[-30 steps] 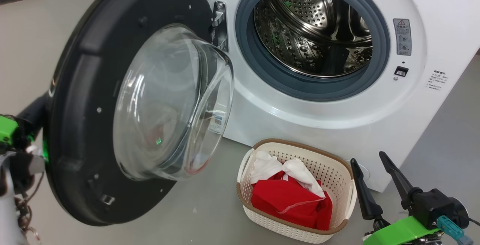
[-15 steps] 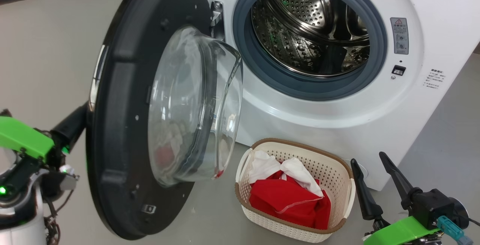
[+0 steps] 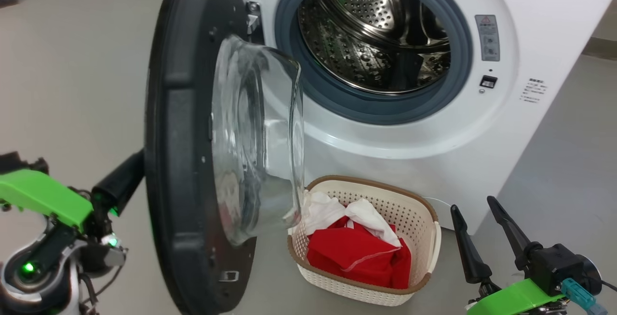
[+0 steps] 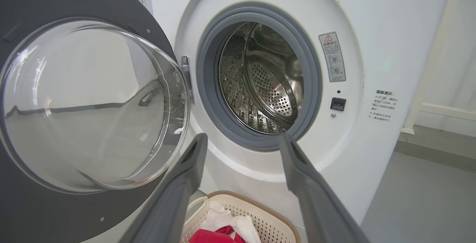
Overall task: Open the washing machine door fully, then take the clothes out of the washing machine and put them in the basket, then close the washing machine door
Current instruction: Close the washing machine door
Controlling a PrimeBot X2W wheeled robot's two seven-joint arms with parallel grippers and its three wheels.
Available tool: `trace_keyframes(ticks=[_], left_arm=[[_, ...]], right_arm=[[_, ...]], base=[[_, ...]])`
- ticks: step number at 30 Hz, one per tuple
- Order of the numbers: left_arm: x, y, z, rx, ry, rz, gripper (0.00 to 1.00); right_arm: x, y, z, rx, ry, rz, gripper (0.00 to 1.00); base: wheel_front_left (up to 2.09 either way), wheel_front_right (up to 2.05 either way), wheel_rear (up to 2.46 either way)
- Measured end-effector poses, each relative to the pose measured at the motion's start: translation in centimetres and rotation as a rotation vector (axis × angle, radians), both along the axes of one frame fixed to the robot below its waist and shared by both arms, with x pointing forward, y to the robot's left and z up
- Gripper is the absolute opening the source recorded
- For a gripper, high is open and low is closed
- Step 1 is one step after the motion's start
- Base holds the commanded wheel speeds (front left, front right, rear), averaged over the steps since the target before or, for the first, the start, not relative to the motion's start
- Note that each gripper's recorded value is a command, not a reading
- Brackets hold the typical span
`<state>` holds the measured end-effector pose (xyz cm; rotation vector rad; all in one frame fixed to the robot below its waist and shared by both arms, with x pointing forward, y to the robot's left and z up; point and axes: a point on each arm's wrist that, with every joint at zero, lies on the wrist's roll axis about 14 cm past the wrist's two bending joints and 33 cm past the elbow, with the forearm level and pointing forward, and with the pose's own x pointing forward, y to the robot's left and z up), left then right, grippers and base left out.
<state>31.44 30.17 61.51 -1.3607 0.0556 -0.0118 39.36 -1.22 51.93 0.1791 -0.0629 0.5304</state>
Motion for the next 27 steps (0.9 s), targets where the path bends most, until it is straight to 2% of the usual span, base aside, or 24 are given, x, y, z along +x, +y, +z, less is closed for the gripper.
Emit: trace_keyframes(ticks=[16,27], left_arm=[[3.2,-7.5,-0.6,-0.072,-0.027,-0.205,0.0],[4.6,-10.5,-1.7,-0.139,-0.022,-0.262,0.0]], right_arm=[[-0.2,-4.2,-0.6,0.003,0.015,-0.118,1.0],[-0.7,-6.5,-0.6,0.007,0.017,-0.183,1.0]], base=[[0.0,0.0,0.0],[0.0,0.0,0.0]])
